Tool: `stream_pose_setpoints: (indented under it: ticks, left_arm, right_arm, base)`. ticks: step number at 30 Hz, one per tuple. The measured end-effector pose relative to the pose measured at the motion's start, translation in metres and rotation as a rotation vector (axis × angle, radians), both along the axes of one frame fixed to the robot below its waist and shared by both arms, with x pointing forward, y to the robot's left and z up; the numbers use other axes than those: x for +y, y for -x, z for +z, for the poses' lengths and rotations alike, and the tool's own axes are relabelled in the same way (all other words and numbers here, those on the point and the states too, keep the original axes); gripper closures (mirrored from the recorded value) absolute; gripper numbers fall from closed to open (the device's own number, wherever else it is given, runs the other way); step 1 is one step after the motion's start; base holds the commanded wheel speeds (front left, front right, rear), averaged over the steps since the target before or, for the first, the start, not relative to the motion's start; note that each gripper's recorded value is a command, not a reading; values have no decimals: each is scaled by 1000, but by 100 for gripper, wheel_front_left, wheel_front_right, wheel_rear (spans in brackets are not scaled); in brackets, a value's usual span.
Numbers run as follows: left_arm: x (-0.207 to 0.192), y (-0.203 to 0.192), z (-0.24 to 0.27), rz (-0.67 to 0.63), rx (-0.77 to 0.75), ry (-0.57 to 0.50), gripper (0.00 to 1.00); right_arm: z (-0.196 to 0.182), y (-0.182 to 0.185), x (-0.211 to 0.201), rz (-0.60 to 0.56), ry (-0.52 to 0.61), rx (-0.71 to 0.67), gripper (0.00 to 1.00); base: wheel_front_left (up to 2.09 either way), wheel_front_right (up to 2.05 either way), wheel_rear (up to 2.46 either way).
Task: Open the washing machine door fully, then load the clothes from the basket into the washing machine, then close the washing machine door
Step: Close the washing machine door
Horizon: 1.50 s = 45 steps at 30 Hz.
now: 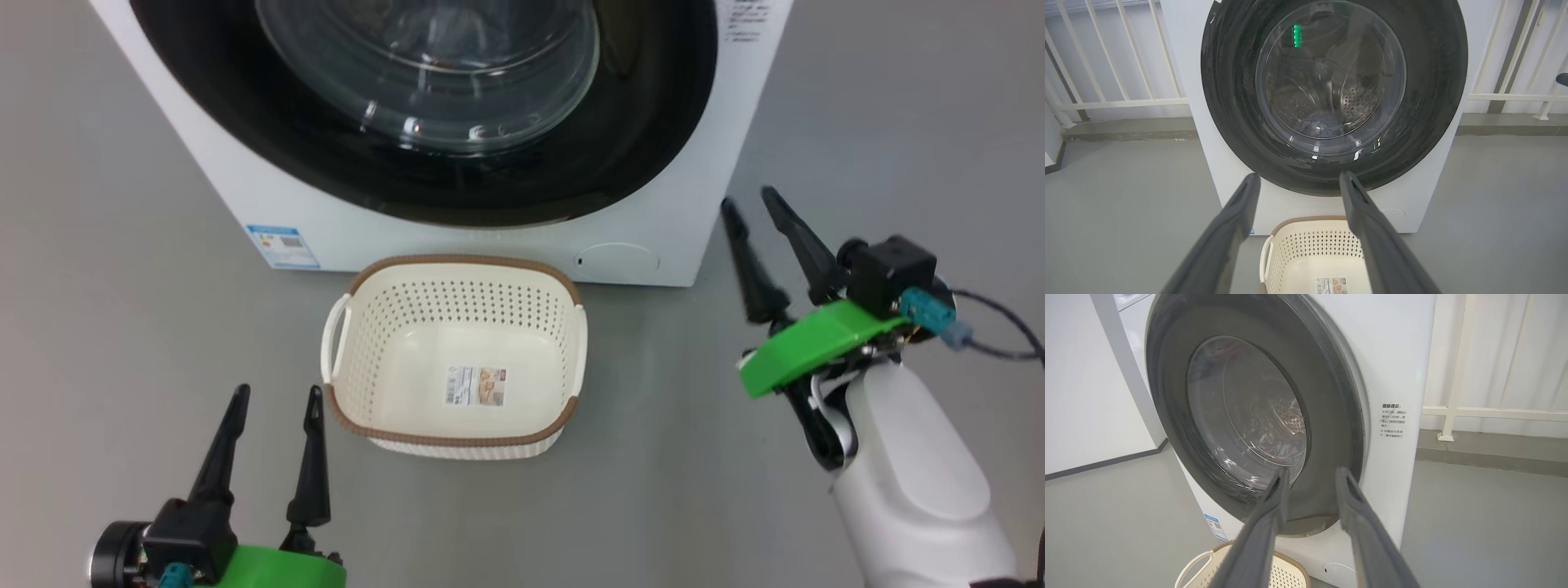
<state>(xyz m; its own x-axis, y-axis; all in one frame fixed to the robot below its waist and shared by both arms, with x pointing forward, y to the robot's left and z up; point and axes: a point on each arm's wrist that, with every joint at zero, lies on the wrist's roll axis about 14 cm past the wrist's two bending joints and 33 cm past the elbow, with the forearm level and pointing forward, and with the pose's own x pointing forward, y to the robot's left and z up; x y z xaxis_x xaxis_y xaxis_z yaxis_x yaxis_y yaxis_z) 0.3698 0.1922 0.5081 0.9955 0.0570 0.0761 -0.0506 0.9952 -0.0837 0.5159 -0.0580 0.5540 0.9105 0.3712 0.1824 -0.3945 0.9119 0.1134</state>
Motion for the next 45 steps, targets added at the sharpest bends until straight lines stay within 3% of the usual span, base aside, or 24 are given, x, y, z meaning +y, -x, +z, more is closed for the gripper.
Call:
stream_pose_setpoints:
  ticks: [25,45]
  left_arm:
    - [-29,20,11,-105,-19,-11,0]
    - [-28,26,12,-99,-8,-21,0]
  right_arm:
    - [-21,121,-98,-253,5,80,0]
    - [-7,135,-107,-279,2,64,0]
  base:
    - [0,0,0]
    - [0,0,0]
